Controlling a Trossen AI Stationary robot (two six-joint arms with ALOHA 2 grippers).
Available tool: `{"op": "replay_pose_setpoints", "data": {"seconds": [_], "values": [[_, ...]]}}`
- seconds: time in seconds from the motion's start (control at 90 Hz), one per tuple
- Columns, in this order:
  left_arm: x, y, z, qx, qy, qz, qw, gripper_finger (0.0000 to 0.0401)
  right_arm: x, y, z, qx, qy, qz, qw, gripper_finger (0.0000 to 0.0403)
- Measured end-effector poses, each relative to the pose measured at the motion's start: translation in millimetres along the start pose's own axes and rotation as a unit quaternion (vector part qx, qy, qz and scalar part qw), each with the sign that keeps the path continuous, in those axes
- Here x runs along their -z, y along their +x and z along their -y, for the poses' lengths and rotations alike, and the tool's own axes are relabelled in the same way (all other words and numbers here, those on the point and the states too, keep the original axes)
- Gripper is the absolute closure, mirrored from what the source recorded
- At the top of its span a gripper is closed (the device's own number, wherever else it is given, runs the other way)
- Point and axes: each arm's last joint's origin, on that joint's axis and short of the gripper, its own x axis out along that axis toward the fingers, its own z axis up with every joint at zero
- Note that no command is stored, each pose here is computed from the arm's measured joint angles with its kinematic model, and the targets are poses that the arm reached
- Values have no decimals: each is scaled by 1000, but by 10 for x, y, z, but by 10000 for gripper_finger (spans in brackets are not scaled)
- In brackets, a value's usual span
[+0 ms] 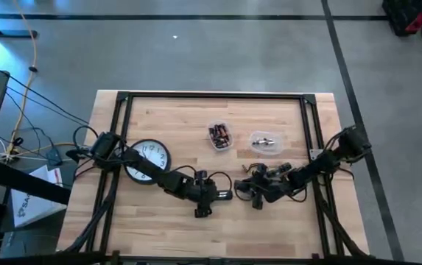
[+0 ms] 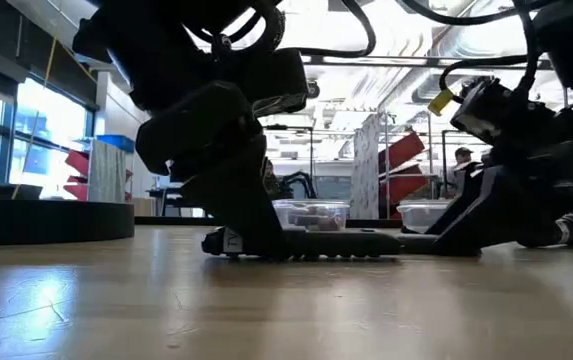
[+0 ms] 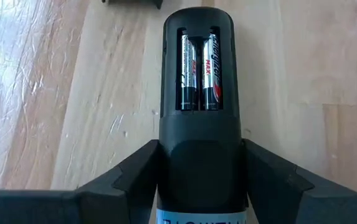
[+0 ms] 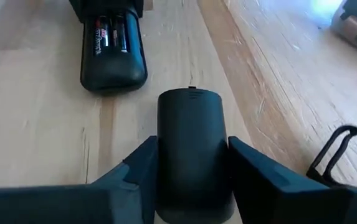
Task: Insert battery
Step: Close the battery cover of the black remote
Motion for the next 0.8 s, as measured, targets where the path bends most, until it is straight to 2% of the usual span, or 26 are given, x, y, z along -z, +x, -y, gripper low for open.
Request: {"op": "replay_pose_setpoints", "data": {"seconds": [0.144,0.322,0.456,0.611,0.8], "values": [[0,0,0,0,0,0,1000,215,-37,-25,-1,-8,-2,1,1000,275],[-1,0,0,0,-1,1,1000,215,-216,-86,-43,-30,-22,12,999,276],[3,6,1,0,-4,-1,1000,215,-315,-85,-41,-20,-26,-2,999,277],[5,9,-3,0,-8,-2,1000,215,-320,-64,0,-12,20,-8,1000,276],[10,13,-3,0,-8,-4,1000,215,-395,-65,-24,-27,38,27,999,263]]}}
